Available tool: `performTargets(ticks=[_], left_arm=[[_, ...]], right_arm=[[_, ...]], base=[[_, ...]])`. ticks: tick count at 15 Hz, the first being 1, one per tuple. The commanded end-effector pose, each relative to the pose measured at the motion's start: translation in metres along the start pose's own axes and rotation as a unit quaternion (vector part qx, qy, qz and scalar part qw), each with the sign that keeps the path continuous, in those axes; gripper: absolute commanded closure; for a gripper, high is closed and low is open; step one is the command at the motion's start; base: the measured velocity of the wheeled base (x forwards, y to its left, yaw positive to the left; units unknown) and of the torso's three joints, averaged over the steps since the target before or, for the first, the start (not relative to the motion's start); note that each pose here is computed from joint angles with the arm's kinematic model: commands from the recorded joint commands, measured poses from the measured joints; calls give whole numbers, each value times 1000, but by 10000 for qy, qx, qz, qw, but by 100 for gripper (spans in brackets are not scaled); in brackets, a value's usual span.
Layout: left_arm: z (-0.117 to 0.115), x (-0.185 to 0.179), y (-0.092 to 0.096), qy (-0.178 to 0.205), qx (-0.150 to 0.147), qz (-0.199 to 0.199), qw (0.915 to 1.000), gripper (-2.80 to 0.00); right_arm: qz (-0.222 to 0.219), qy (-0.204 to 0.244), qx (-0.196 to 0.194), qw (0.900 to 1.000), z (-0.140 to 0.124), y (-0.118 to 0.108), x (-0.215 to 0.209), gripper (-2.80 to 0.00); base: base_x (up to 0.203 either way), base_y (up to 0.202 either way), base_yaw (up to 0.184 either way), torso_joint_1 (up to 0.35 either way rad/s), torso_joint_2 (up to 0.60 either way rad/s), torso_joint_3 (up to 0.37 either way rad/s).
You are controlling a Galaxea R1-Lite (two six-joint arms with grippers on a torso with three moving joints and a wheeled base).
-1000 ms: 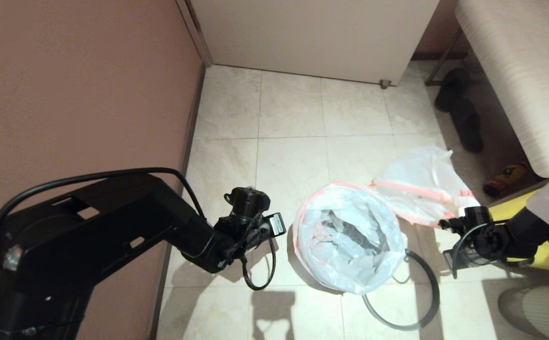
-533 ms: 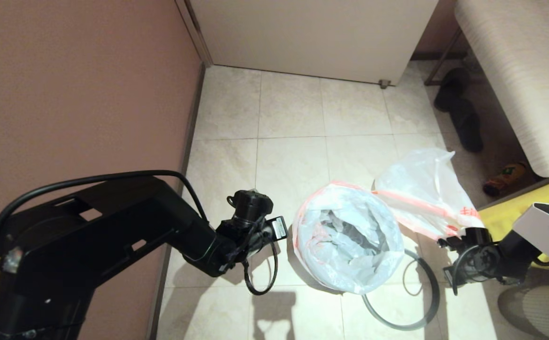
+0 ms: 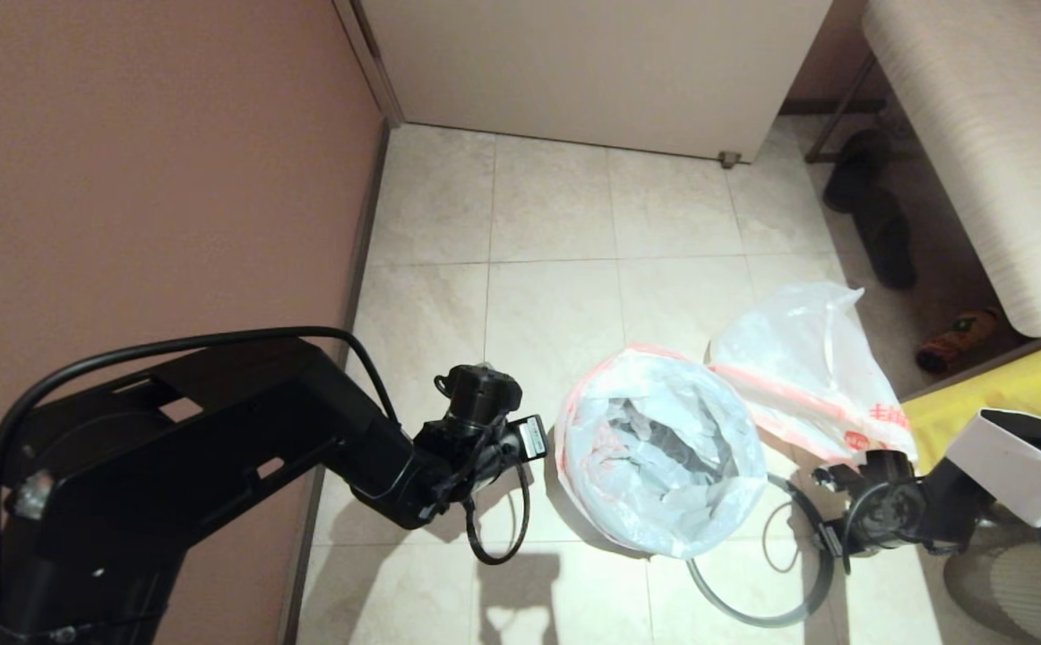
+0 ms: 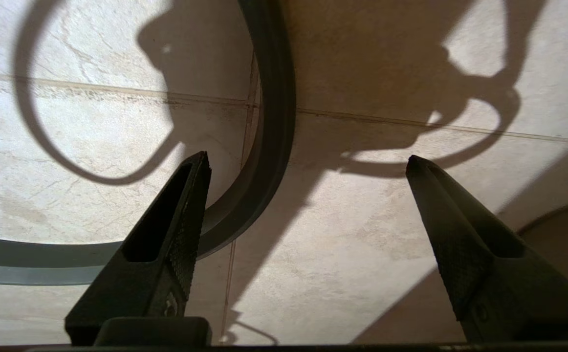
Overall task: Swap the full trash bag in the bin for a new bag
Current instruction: Place the trash can ring on the trash can
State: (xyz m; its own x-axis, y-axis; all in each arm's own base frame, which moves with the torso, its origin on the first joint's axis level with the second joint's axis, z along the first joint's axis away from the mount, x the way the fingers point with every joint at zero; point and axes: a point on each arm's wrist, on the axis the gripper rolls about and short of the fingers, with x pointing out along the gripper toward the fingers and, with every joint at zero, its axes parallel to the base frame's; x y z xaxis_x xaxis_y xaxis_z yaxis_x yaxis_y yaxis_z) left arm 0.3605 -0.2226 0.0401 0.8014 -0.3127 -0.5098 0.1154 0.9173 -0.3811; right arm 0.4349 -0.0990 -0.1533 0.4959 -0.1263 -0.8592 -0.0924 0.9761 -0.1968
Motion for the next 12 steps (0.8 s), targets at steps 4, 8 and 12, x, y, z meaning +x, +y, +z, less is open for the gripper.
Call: performTargets(ticks=[4, 8, 12], left_arm=[[-1, 2, 1, 1, -8, 18, 10000, 0], [-3, 3, 1, 14, 2, 26, 10000, 0], [-3, 3, 2, 21, 12, 39, 10000, 0]], right_arm=[[283, 83, -146, 9995, -14, 8, 21, -280], [444, 28, -272, 9986, -19, 8, 33, 0], [483, 99, -255, 9985, -26, 10, 44, 0]], base=[[0, 0, 0, 0, 0, 0], [0, 0, 0, 0, 0, 0], [0, 0, 0, 0, 0, 0]])
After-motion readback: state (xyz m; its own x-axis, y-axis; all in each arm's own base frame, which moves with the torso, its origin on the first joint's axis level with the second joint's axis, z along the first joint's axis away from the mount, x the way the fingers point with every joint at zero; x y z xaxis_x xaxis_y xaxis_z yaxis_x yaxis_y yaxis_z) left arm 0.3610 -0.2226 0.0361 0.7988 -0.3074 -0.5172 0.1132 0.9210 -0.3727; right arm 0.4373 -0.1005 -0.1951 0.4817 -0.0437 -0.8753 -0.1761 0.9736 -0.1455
